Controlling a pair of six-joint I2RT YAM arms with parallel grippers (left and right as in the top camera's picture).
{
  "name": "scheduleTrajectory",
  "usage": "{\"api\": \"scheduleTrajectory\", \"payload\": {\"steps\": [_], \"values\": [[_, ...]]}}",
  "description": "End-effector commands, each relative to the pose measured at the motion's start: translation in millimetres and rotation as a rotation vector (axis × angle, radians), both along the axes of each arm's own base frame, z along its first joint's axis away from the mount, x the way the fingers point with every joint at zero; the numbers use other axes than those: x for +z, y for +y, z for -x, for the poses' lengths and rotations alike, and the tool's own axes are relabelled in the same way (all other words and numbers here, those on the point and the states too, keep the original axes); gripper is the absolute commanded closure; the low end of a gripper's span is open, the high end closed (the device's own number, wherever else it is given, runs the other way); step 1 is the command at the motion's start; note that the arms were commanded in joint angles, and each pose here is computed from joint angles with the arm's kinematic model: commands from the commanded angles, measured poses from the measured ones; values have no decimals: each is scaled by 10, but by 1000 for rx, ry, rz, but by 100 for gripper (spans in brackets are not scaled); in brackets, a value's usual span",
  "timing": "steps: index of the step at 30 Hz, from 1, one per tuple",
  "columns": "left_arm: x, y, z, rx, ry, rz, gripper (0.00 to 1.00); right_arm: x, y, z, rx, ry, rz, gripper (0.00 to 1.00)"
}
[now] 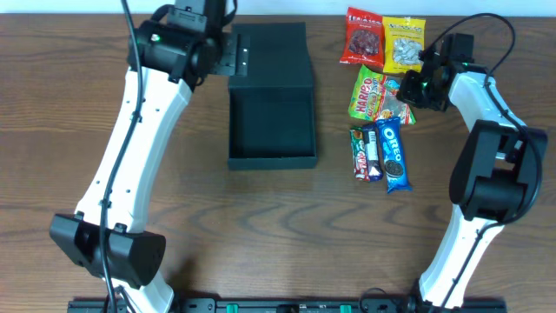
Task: Pack container
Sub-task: 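Carry the green Haribo bag into the box and release it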
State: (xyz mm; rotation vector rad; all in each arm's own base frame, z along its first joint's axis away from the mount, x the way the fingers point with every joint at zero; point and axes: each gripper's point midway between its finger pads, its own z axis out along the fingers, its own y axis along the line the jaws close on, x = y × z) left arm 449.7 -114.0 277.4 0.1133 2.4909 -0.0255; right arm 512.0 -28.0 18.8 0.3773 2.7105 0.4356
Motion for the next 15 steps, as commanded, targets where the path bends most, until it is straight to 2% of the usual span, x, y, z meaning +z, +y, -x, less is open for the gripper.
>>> {"api": "scheduleTrajectory", "payload": {"steps": [1, 8, 12, 15], "values": [[-24, 139, -27, 16, 8, -12, 5, 468, 70, -178, -23, -91, -39, 99], [49, 428, -59, 79, -9, -7, 5, 1538, 180, -361, -4, -305, -59, 98], [123, 712, -66, 140, -26, -4, 5, 2036, 602, -288, 94, -399, -98, 98], [151, 938, -70, 189, -32, -4, 5, 2225, 1138, -177, 226, -437, -135, 98]]}}
